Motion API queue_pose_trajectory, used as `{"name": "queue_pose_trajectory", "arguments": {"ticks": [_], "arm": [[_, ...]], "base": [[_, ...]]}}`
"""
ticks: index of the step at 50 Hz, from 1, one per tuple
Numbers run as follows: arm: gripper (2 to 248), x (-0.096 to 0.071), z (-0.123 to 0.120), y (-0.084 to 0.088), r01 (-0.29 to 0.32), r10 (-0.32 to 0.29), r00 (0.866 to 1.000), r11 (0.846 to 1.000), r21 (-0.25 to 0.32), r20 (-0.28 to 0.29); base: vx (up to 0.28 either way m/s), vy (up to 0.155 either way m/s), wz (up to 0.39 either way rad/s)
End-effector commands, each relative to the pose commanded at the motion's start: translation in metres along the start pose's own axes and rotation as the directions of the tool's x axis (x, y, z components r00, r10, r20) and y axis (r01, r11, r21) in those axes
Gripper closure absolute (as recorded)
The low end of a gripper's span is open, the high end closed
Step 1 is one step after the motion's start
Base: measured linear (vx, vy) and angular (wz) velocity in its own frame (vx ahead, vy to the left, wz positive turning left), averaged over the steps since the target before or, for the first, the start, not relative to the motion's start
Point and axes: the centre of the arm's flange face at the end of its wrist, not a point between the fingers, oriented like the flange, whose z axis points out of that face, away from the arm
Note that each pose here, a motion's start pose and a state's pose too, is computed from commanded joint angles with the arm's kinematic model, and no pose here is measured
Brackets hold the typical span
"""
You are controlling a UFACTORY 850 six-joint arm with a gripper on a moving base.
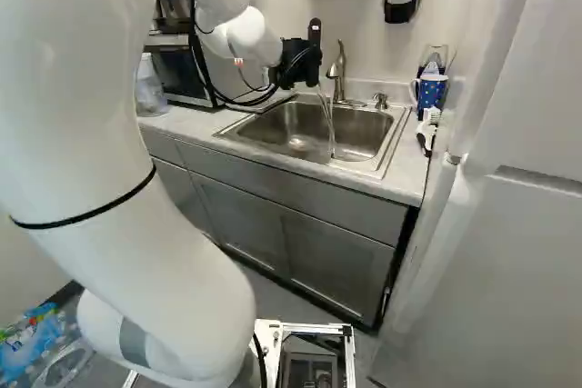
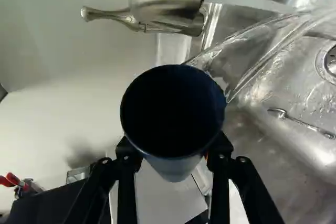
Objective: Rinse the cup and place it in the tray
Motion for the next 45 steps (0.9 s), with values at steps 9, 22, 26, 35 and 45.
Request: {"name": "queue_pose_trajectory", "arguments": {"ticks": [9,22,26,35,45], "arm": [[124,0.0000,0.0000,0.0000,-0.094,0.094,0.996,0.996,0.000,0.000],[124,0.0000,0.0000,0.0000,-0.229,0.229,0.973,0.973,0.000,0.000],[124,0.0000,0.0000,0.0000,-0.270,0.270,0.963,0.963,0.000,0.000],[124,0.0000,0.0000,0.0000,-0.359,0.359,0.933,0.933,0.000,0.000],[124,0.0000,0.0000,0.0000,-0.389,0.389,0.921,0.921,0.000,0.000]], "base": [[0.000,0.000,0.000],[0.000,0.000,0.000],[0.000,0.000,0.000],[0.000,0.000,0.000],[0.000,0.000,0.000]]}}
